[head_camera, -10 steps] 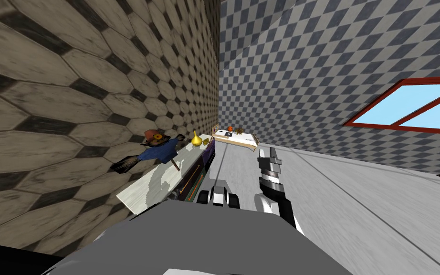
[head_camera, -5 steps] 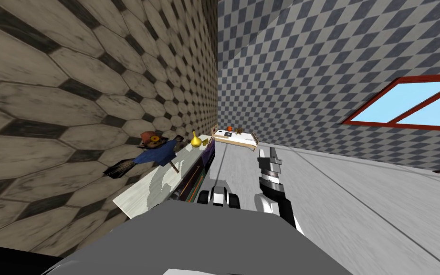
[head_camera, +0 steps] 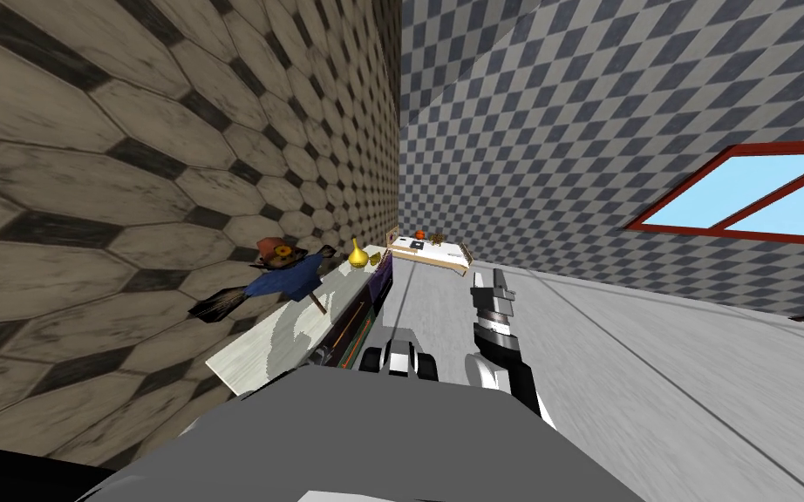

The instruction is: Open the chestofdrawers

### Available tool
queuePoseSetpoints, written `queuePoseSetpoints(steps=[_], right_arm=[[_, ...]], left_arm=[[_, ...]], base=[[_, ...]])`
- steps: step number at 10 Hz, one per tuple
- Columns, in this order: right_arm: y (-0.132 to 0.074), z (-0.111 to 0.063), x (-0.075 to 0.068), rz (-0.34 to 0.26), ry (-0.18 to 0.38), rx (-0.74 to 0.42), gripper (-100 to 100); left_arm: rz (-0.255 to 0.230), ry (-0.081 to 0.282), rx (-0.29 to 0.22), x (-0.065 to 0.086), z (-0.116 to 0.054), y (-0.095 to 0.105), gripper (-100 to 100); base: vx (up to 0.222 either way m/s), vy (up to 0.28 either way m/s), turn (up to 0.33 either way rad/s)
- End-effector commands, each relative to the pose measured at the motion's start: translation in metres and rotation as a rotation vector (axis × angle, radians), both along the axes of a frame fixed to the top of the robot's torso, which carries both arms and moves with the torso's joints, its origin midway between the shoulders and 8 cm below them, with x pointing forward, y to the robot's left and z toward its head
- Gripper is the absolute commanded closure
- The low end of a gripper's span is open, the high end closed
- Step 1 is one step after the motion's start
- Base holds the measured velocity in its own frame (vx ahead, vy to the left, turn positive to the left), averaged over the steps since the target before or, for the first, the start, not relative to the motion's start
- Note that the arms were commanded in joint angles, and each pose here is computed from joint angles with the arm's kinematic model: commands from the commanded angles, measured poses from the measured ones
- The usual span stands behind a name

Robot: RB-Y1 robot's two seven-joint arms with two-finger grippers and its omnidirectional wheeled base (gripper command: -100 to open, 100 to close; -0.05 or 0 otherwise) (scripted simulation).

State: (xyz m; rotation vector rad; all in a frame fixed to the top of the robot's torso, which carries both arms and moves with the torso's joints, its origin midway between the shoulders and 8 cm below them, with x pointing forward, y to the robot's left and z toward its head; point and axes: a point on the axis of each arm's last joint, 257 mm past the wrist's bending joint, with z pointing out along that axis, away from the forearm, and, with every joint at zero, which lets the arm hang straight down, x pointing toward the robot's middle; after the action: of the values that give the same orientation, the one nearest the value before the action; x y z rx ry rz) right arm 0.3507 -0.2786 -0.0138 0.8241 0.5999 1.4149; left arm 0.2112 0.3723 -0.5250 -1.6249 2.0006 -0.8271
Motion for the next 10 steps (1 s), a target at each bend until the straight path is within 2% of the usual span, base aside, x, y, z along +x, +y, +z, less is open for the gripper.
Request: queuePoseSetpoints(steps=[1,4,8,9,10], right_arm=[[0.0,0.0,0.0,0.0,0.0,0.0,0],[0.0,0.0,0.0,0.0,0.0,0.001,0],[0.0,0.0,0.0,0.0,0.0,0.0,0],[0.0,0.0,0.0,0.0,0.0,0.0,0],[0.0,0.0,0.0,0.0,0.0,0.0,0]], left_arm=[[-0.004,0.002,0.006,-0.001,-0.001,0.0,100],[-0.01,0.004,0.015,-0.001,-0.003,0.0,100],[-0.019,0.008,0.014,-0.005,-0.003,-0.004,100],[-0.024,0.004,0.017,-0.004,0.008,0.007,-100],[-0.028,0.003,0.018,-0.004,0.014,0.011,-100]], base=[[-0.014,-0.153,0.026],[-0.025,-0.22,0.027],[-0.021,-0.153,0.028],[-0.008,-0.132,0.07],[0.018,-0.049,0.053]])
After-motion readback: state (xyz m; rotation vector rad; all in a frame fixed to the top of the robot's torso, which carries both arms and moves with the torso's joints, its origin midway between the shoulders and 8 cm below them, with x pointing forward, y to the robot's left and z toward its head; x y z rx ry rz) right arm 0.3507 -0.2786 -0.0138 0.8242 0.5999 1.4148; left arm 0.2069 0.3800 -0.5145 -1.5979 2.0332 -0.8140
